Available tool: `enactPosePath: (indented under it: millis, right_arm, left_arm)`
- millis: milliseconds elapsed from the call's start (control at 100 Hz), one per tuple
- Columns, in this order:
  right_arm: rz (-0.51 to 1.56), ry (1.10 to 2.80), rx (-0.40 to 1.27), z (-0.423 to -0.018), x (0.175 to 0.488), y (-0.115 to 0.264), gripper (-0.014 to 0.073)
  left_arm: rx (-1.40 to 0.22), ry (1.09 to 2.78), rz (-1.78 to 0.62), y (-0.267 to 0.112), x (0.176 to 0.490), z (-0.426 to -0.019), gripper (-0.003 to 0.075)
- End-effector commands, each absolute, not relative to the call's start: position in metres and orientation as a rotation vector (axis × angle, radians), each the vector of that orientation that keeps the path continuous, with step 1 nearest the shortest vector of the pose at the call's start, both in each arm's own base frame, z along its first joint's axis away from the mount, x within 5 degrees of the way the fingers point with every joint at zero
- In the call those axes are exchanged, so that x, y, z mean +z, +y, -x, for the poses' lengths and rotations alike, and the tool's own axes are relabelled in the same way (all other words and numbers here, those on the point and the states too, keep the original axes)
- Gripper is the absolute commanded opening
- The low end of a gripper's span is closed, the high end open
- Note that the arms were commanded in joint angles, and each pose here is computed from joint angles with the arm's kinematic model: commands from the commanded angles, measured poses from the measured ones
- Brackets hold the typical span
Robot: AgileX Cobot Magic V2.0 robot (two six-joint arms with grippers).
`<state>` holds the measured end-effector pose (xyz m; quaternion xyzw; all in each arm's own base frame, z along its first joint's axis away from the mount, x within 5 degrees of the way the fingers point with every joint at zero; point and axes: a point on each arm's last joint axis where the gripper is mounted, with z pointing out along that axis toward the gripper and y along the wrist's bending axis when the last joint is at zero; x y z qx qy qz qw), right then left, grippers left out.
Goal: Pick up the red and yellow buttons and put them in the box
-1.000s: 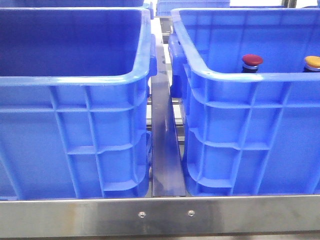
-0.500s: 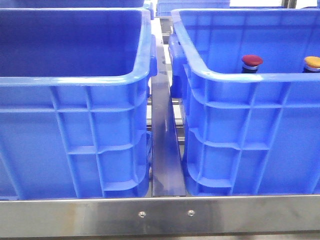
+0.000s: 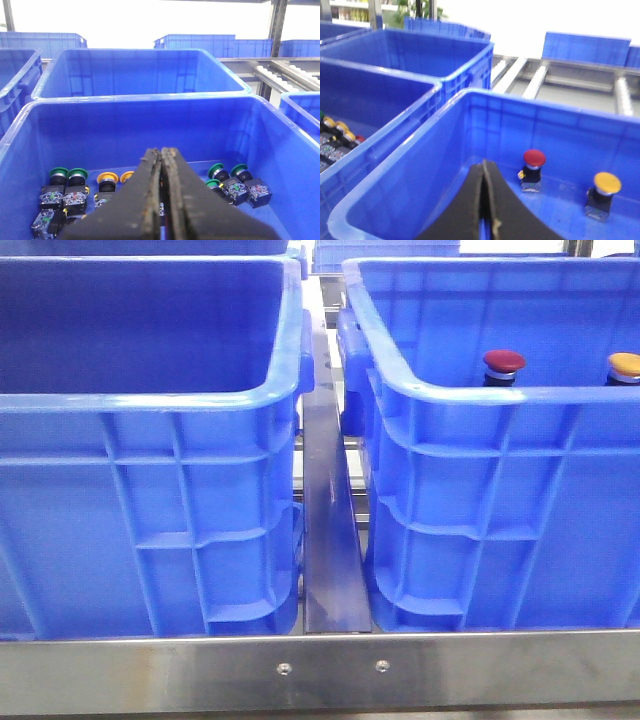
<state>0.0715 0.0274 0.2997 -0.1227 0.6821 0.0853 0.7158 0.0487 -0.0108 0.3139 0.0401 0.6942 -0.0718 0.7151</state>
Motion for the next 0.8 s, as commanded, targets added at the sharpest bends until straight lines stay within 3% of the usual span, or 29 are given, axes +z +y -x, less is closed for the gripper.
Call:
enactPosePath:
  millis: [0, 230, 790]
  right_arm:
    - [0.229, 1.435, 0.181, -0.060, 0.303, 0.025, -0.0100]
    - [0.254, 1.345, 0.176, -0.041, 0.299, 0.028, -0.0100]
    - [0.261, 1.344, 0.181, -0.040, 0.299, 0.029, -0.0102]
  left_arm:
    - [-0.162, 1.425, -0.054, -0.009, 0.324, -0.044, -0.0020]
    - [-0.158, 1.430, -0.056, -0.008, 0.319, -0.043, -0.0020]
    - [-0.158, 1.430, -0.056, -0.008, 0.319, -0.043, -0.0020]
